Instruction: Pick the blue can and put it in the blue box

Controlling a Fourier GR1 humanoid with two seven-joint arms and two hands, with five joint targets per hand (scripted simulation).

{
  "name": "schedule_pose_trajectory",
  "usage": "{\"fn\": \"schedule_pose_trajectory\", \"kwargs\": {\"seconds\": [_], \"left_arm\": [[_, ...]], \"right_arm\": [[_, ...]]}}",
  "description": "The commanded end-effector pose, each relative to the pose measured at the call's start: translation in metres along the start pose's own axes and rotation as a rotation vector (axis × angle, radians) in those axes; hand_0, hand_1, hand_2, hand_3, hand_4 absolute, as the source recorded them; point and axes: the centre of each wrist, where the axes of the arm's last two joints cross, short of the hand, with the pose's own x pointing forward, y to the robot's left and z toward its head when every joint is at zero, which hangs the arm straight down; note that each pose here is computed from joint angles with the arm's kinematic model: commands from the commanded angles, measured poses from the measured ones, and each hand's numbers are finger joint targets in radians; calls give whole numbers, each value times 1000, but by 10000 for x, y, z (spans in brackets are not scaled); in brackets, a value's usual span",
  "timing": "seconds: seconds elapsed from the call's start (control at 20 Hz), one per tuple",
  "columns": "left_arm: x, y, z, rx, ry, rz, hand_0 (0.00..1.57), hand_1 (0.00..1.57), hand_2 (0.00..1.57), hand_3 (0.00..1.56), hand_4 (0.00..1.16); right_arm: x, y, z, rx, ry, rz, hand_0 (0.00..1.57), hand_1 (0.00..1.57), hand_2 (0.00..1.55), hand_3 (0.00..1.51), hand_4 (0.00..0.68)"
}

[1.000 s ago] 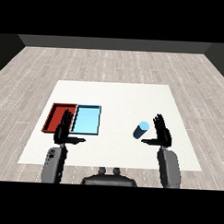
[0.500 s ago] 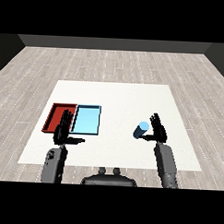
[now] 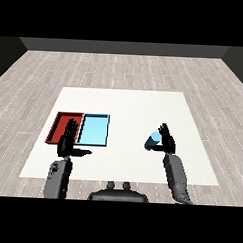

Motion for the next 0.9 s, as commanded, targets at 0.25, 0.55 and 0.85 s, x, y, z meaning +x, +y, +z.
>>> {"fn": "schedule_pose_trajectory", "kwargs": {"seconds": [0.25,0.55,0.85], "left_arm": [[16,10,106,11,22,-18,0,0,0,0,0],[-87,42,-84,28,0,2,0,0,0,0,0],[-23,-51,-3,11,0,10,0,0,0,0,0]], "right_arm": [[-158,128,-62,-21,38,-40,0,0,0,0,0],[-149,242,-146,15,57,-31,0,0,0,0,0],[-221,244,-197,-157,-2,55,1528,1528,1498,1443,631]]}}
